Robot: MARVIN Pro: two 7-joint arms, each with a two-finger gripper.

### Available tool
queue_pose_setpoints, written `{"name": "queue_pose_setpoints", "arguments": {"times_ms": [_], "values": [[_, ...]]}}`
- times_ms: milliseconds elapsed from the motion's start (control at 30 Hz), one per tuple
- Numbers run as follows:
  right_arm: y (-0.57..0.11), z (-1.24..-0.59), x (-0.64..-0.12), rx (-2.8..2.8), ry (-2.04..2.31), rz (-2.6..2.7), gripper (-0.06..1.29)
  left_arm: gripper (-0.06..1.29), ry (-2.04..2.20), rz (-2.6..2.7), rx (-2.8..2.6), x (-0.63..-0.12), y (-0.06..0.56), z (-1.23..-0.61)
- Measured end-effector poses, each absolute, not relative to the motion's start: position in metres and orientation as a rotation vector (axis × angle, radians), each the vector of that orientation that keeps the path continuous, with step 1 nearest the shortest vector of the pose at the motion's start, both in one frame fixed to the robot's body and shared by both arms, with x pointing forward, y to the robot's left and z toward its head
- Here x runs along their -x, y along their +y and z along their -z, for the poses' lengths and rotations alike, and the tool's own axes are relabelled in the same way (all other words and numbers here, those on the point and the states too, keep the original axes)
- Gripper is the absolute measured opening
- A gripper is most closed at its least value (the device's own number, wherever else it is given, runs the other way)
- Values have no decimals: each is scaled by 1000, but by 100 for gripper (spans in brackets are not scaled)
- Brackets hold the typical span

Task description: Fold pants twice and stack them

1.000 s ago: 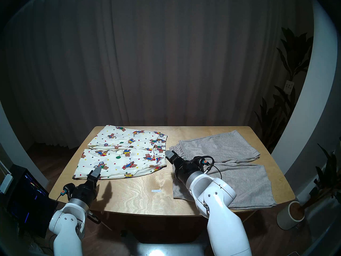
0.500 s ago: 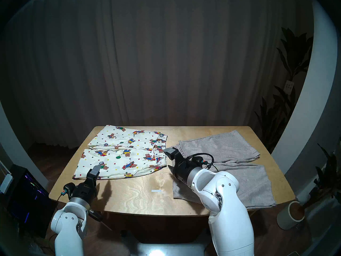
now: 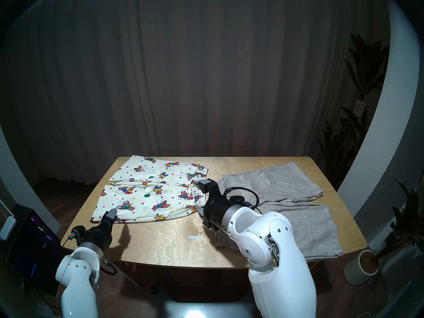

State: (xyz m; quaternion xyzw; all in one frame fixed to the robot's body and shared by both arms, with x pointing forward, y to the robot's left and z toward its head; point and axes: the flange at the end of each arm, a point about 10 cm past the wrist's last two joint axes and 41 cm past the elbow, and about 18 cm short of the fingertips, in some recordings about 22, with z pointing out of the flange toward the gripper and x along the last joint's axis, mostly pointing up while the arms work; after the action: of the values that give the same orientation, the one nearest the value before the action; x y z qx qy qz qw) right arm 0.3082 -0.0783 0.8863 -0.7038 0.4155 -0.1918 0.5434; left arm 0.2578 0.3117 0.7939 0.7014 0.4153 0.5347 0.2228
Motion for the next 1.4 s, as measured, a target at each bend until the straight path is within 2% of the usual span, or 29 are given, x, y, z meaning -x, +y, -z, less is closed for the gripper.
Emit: {"name": "queue_pose_setpoints", "arguments": {"times_ms": [667,1400], "values": [[-45,-852,-312,1652,1254,378,124,123,1241,-1300,-2035,-268,326,-797],[-8,-807,-318,1633,1227,788,124,123,1242,-1115,-2093,-286,332,-794]]}}
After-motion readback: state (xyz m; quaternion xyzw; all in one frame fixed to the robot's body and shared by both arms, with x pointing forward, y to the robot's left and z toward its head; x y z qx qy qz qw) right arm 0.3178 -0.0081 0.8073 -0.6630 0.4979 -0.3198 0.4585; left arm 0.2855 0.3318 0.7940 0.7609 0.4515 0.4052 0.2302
